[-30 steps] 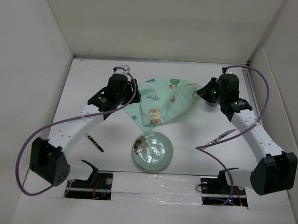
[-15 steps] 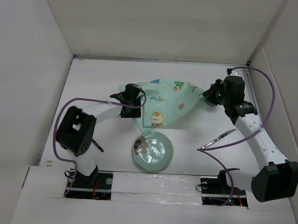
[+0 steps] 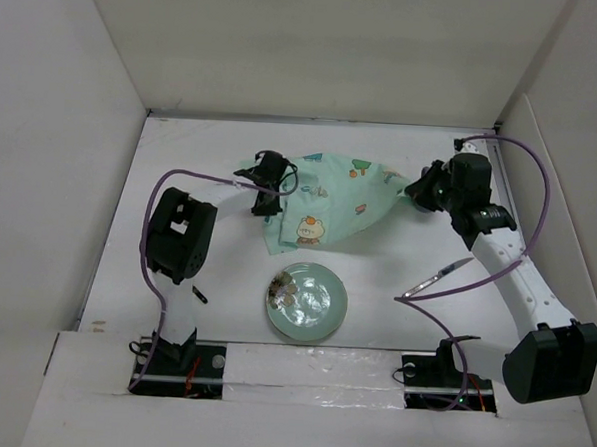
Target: Set the dinner table for one person
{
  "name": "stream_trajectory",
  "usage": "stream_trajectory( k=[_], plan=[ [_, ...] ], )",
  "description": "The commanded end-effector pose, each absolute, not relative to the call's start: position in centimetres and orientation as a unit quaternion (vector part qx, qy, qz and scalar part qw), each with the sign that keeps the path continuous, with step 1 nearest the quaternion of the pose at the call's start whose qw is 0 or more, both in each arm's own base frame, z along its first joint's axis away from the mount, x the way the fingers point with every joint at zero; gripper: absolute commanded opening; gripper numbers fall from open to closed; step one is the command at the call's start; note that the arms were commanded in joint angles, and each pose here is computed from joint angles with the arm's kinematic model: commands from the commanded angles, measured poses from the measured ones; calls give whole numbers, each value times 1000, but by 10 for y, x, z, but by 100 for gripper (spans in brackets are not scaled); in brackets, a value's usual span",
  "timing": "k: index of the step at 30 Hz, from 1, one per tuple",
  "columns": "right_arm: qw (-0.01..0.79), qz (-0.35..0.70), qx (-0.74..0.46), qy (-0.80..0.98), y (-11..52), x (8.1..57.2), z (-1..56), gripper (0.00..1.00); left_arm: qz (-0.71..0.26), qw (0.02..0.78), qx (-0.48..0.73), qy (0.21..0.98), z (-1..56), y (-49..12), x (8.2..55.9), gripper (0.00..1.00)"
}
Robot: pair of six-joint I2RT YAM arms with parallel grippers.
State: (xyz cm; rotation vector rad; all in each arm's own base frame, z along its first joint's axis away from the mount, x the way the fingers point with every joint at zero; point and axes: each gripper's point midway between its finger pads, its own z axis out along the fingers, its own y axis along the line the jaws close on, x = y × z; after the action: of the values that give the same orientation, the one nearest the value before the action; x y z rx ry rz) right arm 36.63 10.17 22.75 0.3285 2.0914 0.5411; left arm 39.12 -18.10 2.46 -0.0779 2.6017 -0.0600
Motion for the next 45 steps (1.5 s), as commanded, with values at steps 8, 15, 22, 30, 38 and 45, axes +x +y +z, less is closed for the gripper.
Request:
stream_trajectory(
  k=[8,15,22,30,38,45],
  plan=[
    [424,250,125,861,116,357,202,0,33,333,-132,933,97,-79,460,2],
    [381,259,131,878,128,338,170,0,53,346,-141,926,114,-59,431,42],
    [378,254,131,881,127,328,162,0,56,296,-152,941,85,-43,355,40],
    [379,263,122,879,130,325,160,0,23,281,-222,934,63,-28,357,46],
    [379,261,119,880,128,315,157,0,12,240,-224,945,25,-39,372,46],
    [390,257,121,876,123,315,165,0,31,227,-223,948,11,-35,371,27]
  ],
)
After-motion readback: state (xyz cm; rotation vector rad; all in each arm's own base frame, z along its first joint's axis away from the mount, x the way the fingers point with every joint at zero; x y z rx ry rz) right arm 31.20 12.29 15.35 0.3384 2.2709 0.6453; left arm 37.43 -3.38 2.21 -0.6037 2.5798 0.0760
